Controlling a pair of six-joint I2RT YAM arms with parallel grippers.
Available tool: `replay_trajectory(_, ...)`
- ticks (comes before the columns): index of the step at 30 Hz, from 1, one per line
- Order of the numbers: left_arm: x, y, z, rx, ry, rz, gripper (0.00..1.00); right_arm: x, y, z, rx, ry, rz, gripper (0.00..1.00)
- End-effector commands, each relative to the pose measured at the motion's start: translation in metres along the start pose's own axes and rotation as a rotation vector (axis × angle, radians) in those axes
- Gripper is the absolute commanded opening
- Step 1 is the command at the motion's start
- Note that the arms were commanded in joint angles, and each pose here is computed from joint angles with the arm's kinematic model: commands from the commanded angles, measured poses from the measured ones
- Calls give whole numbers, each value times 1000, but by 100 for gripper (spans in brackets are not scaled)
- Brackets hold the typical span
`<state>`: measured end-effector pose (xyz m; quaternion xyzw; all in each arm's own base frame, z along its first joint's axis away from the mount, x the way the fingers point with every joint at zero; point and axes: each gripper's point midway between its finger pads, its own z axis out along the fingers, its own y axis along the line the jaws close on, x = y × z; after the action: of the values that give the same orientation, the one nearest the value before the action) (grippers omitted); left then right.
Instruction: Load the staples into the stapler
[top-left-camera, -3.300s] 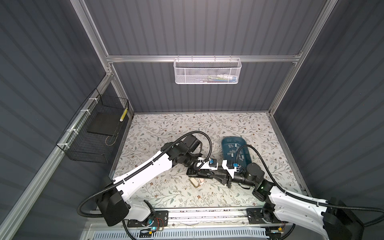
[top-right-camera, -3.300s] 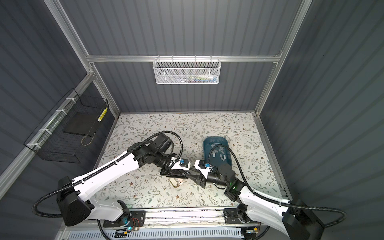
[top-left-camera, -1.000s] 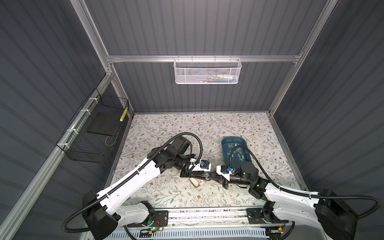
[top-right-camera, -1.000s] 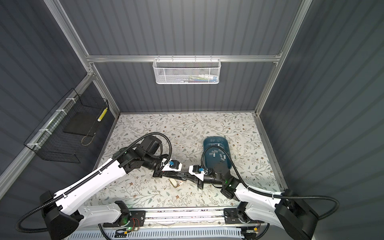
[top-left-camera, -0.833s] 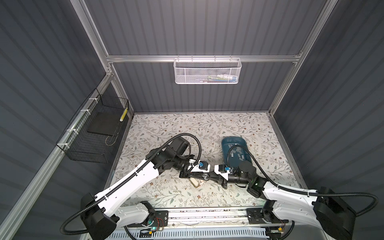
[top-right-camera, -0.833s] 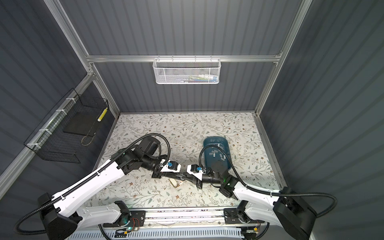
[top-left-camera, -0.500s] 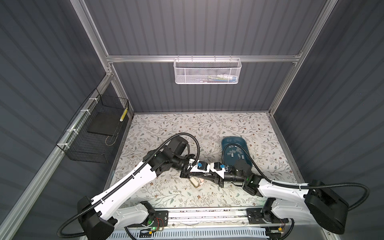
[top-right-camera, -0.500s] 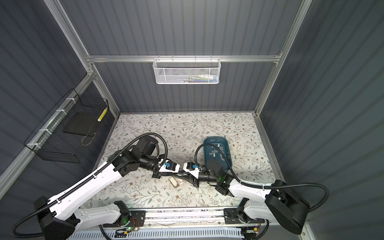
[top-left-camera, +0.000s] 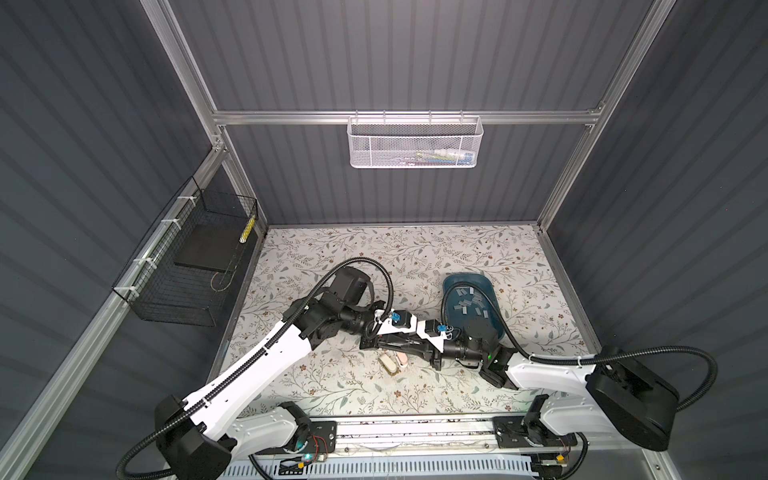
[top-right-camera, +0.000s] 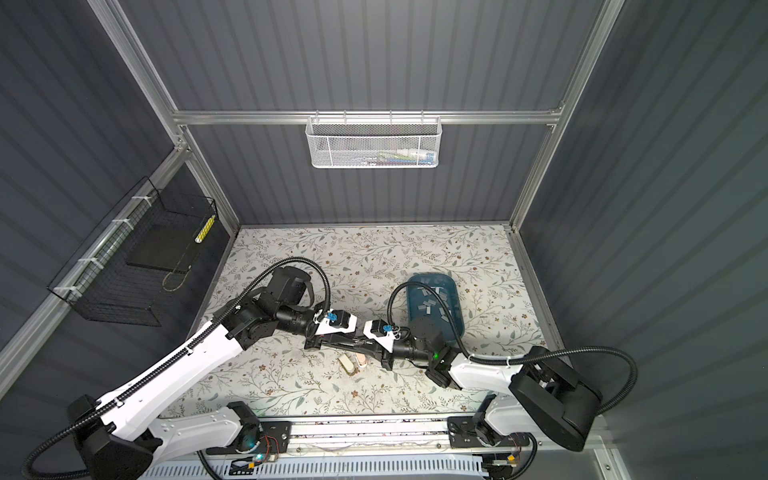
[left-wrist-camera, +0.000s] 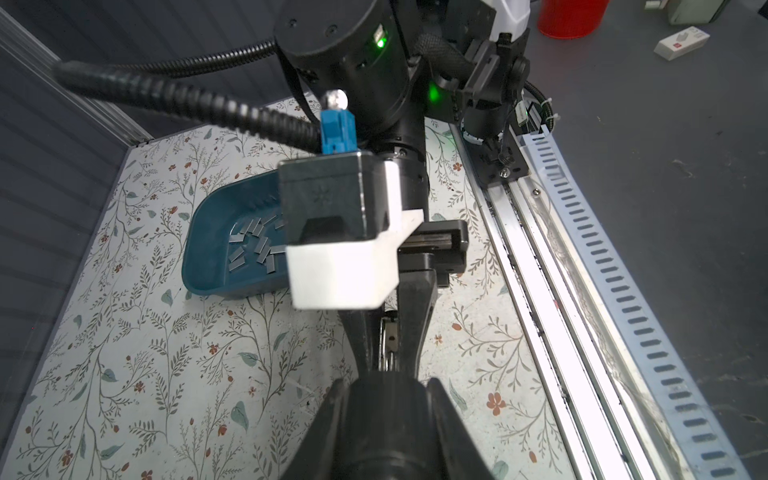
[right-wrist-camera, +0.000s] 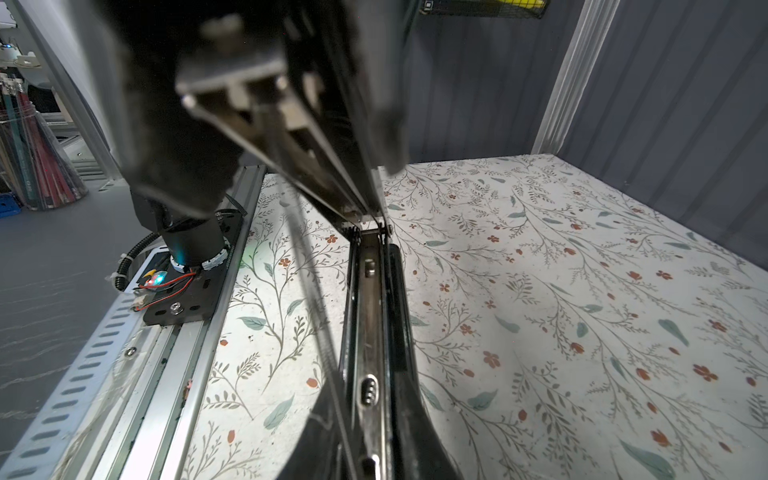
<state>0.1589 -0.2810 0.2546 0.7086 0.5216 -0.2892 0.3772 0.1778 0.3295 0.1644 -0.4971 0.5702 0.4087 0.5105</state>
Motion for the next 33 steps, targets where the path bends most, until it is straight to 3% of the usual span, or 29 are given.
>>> replay_trajectory(1,-39,6,-25,-40,-152,61,0,6,-13,-6,42,-18,39,7)
replay_trajectory(9,-47,7,-43,-70,-201,73,0,7,-30,-31,78,-136,74,0)
replay_trajectory(19,-56,26,-67,-109,-287,5,0,-5,-34,-45,92,-221,82,0)
replay_trajectory(33,-54,36,-77,-175,-306,-7,0,-36,-29,-82,188,-324,107,0)
